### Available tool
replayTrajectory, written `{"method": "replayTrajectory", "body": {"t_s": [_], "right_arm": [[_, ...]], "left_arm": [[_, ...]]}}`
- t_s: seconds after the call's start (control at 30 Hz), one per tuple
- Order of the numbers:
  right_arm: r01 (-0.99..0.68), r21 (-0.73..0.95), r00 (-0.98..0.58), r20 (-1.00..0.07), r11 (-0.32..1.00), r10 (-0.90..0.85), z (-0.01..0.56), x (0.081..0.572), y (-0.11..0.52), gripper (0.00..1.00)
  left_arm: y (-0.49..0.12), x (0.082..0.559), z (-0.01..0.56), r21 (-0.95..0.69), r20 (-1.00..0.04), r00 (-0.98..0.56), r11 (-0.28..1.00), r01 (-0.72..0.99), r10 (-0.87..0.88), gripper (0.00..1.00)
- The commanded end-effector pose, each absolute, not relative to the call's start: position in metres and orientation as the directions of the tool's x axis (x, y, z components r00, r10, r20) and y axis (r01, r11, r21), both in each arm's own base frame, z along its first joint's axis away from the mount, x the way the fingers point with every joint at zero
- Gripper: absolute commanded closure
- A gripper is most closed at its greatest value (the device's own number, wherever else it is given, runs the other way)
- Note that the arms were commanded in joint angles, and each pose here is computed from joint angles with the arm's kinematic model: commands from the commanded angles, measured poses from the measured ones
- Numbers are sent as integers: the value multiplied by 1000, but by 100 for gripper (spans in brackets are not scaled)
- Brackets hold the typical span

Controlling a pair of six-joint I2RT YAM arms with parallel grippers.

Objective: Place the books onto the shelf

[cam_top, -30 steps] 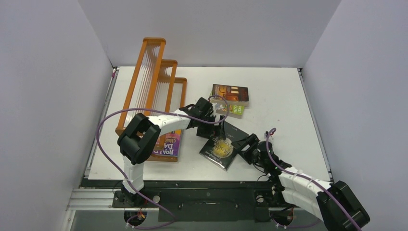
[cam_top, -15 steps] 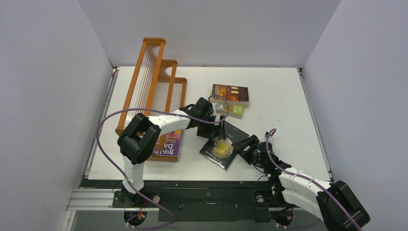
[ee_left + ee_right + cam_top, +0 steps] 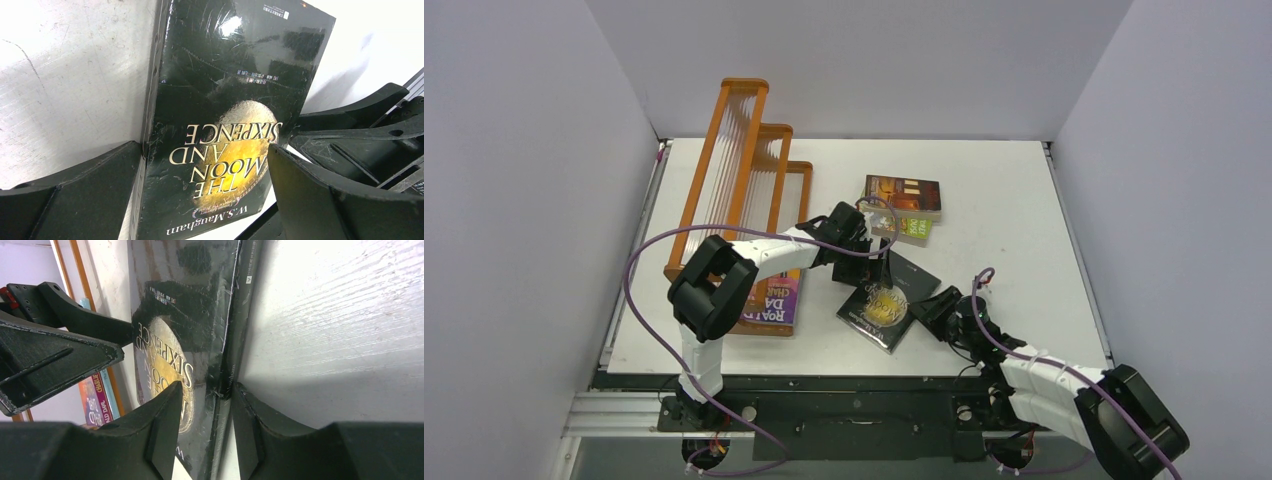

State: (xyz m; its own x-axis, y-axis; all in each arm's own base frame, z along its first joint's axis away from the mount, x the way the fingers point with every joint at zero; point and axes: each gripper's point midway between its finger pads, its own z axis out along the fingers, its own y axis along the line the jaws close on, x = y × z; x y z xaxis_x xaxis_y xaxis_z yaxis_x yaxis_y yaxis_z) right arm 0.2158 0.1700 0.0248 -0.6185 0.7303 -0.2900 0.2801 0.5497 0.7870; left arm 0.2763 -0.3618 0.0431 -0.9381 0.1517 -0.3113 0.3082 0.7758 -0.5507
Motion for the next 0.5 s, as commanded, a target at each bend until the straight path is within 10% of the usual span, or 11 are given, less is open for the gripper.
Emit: {"method": "replayTrajectory", "body": {"t_s": [0.0, 0.47], "right_arm": [[121, 887, -603, -292, 447, 743, 76, 234, 195, 65], [144, 875, -601, -293, 461, 744, 71, 233, 193, 62]], "left_arm": [[-385, 263, 72, -637, -328, -928, 683, 357, 179, 4], [-383, 262, 75, -630, -331, -926, 688, 359, 180, 4]]}}
